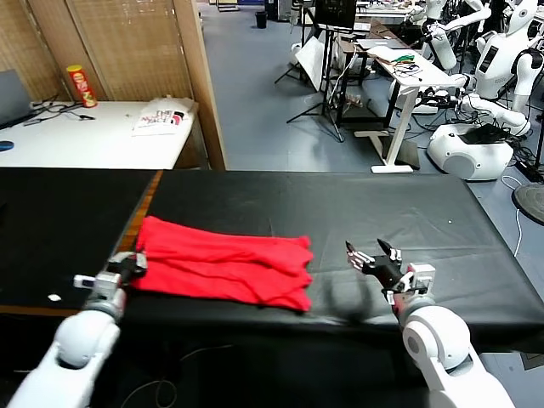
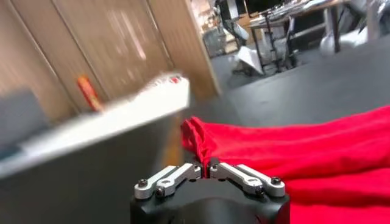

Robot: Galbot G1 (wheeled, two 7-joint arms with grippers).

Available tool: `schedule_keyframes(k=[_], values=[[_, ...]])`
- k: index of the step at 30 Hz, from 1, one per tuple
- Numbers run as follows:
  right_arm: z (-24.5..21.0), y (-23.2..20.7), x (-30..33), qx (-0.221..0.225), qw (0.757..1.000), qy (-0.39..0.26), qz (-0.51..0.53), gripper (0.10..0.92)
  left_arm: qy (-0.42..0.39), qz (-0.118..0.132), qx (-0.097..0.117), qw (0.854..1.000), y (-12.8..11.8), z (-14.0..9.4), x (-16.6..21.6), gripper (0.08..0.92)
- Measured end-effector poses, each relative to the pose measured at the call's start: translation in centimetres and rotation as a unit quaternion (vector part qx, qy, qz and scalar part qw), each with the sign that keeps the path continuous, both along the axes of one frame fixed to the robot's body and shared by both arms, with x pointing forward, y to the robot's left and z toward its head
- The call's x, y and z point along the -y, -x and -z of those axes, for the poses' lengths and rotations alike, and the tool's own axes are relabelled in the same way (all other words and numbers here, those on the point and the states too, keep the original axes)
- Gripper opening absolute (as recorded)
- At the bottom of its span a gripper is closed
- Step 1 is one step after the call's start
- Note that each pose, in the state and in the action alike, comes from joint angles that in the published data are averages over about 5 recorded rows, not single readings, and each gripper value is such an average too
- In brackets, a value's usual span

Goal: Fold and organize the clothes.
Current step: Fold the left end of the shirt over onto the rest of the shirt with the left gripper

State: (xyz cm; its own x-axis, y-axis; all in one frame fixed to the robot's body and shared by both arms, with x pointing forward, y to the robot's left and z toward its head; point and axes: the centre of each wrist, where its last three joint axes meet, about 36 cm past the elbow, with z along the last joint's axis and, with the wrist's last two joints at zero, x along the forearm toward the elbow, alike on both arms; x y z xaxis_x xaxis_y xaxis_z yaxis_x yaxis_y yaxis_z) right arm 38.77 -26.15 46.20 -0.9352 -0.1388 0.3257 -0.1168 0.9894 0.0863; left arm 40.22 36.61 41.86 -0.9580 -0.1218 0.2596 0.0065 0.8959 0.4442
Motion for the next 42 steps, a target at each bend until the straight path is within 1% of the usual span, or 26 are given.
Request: schedule_keyframes(k=[2,4,7,11,15,19,26,31,36,38,39,42], values=[[0.1,0.1,0.0,-0.001,1.0,0.002,0.001,0.798,0.013,0.002,-0.005,1.0,0.5,-0.3,1.7,0.15],[0.1,0.3,0.0,0.0,1.0,0.005,0.003,0.798,0.042,0.007,-0.01,0.999,1.2,-0.5,4.2,0.15],[0.2,0.6,0.0,0.0,1.0,0.007,0.007,0.798,0.104,0.024,-0.013,0.994,2.2,-1.5,8.6,0.15],[0.4,1.0,-0.1,-0.001,1.0,0.007,0.011,0.798,0.188,0.053,-0.021,0.98,2.7,-2.9,13.7,0.15],[0.4,1.1,0.0,-0.001,1.0,0.009,0.014,0.798,0.247,0.083,-0.028,0.965,2.5,-3.5,17.3,0.15],[0.5,1.2,0.1,-0.002,1.0,0.01,0.017,0.798,0.282,0.097,-0.033,0.954,2.0,-3.3,19.6,0.15],[0.6,1.2,0.0,-0.003,1.0,0.009,0.017,0.798,0.305,0.096,-0.037,0.947,1.2,-2.2,21.9,0.15],[0.9,1.1,-0.4,-0.006,1.0,0.009,0.014,0.798,0.319,0.086,-0.044,0.943,1.0,-1.3,22.8,0.15],[1.3,1.0,-0.9,-0.008,1.0,0.01,0.003,0.798,0.332,0.075,-0.044,0.939,0.7,-0.7,23.8,0.157],[1.5,0.9,-1.1,-0.009,1.0,0.01,-0.001,0.798,0.341,0.07,-0.046,0.936,0.6,-0.5,24.2,0.204],[1.6,0.9,-1.2,-0.01,1.0,0.01,-0.004,0.798,0.348,0.068,-0.047,0.934,0.5,-0.5,24.4,0.245],[1.8,0.7,-1.7,-0.012,1.0,0.01,-0.011,0.798,0.379,0.067,-0.048,0.922,0.6,-0.7,25.0,0.402]])
